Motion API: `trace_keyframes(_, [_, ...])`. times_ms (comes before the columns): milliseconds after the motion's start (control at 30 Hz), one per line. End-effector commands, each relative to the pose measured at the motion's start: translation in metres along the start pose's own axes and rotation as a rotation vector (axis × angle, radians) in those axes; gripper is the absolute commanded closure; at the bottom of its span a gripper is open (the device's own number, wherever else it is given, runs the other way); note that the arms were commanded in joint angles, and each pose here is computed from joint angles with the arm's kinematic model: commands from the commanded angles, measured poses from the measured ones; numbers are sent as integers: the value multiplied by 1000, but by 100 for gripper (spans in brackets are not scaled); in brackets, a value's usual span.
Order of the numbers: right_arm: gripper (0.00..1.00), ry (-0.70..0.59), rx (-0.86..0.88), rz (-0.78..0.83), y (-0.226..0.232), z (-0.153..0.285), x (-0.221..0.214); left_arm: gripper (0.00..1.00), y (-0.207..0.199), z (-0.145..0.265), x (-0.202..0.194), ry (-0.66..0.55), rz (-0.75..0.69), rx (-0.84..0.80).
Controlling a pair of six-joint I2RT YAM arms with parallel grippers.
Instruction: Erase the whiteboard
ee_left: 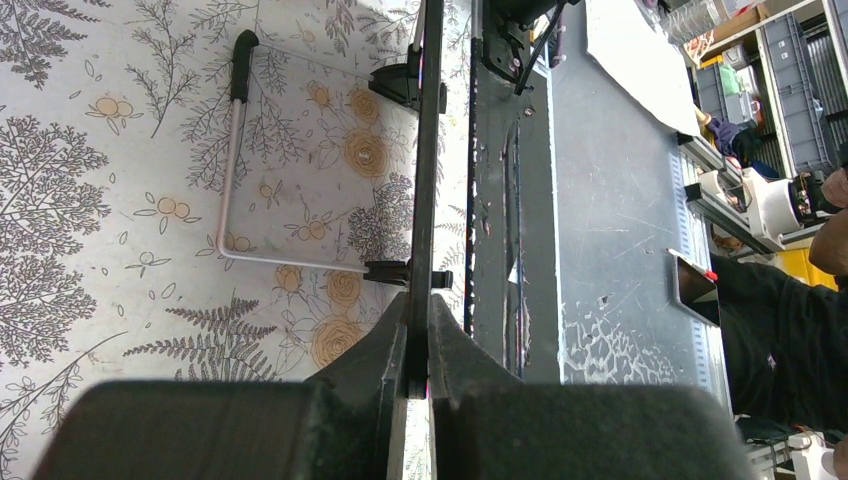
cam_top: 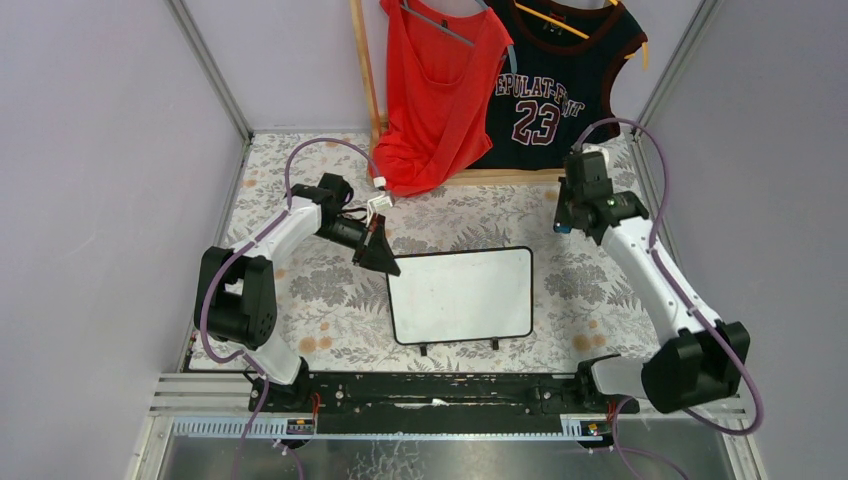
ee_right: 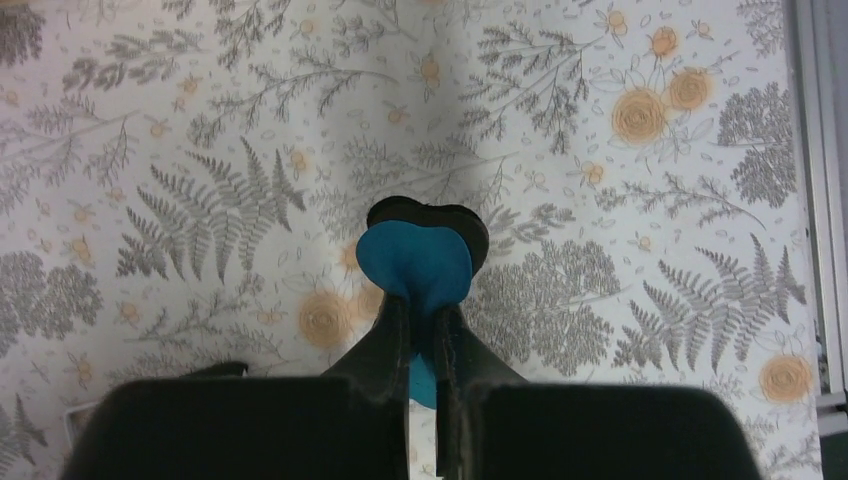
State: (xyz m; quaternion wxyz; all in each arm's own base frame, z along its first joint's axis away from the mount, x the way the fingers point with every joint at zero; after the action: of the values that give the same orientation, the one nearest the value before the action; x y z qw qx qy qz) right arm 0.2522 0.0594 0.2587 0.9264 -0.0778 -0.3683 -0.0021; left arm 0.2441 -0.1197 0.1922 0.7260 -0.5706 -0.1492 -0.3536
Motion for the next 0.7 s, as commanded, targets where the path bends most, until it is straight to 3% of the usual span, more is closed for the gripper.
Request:
trace_keyframes(0, [100, -7, 124, -21, -15, -18, 29, 100, 16, -1, -1, 41, -17, 110])
trace_keyframes(400, [100, 246, 176, -108, -19, -107, -10, 100, 15, 0, 0, 34, -12, 136])
trace_keyframes(667, [95, 295, 157, -107, -18, -121, -27, 100, 16, -1, -1, 37, -6, 138])
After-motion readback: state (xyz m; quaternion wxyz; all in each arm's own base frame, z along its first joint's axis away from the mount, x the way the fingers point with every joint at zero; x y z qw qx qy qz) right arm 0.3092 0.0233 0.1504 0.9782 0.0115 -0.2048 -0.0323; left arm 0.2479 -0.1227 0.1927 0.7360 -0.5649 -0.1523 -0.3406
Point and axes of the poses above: each gripper's point midway between its finger pads, its own z axis back along the fingers, its own y axis along the line the jaws close on, x = y × z, the point moved 10 cm from there along z, back along the fingers, and after that the axes turned 10 degrees about z, right-handed, at the moved point
